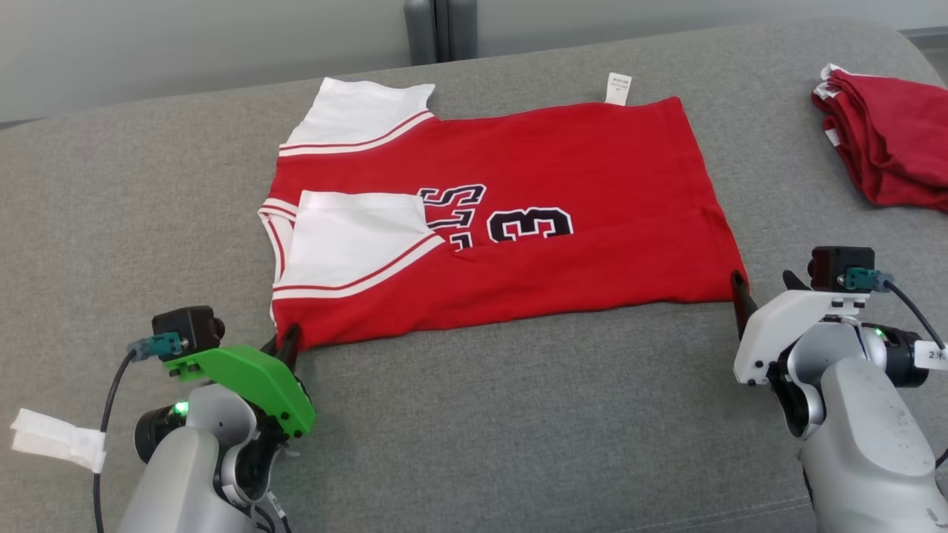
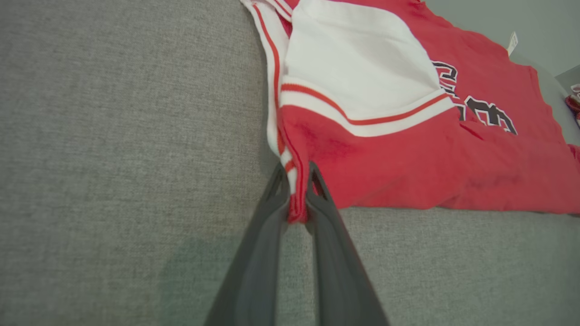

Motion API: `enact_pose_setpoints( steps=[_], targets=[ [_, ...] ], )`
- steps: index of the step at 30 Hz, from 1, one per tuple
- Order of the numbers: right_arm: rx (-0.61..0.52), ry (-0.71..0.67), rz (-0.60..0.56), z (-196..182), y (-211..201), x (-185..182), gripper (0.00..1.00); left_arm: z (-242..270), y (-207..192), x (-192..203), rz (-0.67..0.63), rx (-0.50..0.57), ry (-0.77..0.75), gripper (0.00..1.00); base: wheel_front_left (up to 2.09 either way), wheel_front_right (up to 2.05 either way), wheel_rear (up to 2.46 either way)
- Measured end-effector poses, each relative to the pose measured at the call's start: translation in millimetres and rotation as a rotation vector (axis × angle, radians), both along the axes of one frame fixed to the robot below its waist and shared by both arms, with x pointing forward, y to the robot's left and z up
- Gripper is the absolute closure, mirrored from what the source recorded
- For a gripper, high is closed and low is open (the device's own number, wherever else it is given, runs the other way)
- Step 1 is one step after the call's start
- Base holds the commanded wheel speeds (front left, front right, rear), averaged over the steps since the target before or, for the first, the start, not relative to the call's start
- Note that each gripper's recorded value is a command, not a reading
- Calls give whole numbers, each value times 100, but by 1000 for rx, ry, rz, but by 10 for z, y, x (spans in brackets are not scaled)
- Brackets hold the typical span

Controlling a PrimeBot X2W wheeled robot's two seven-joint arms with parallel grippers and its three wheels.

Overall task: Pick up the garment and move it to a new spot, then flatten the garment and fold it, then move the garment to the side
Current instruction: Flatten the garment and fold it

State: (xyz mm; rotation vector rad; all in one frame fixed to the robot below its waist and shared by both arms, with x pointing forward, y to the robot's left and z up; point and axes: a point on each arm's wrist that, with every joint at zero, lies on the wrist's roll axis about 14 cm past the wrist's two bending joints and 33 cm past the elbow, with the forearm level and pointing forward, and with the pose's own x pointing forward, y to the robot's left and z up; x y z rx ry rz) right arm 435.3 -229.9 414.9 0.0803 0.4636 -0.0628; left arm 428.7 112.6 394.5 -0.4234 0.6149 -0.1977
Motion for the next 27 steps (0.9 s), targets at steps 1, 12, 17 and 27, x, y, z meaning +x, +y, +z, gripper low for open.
enact_pose_setpoints(
  steps=[1, 12, 17, 27],
  targets=[
    [1, 14, 2, -23, 1, 13, 0, 27, 14, 8, 6, -1, -9, 100, 0, 0, 0],
    [70, 173, 43, -299, 241, 113, 100, 186, 105, 8, 36, -6, -54, 100, 0, 0, 0],
    [122, 123, 22, -175, 231, 182, 100, 352, 123, -21, 44, -15, -105, 100, 0, 0, 0],
    [160, 50, 9, -3, 30, -47, 100, 454, 133, -485, 18, -24, -88, 100, 0, 0, 0]
  ],
)
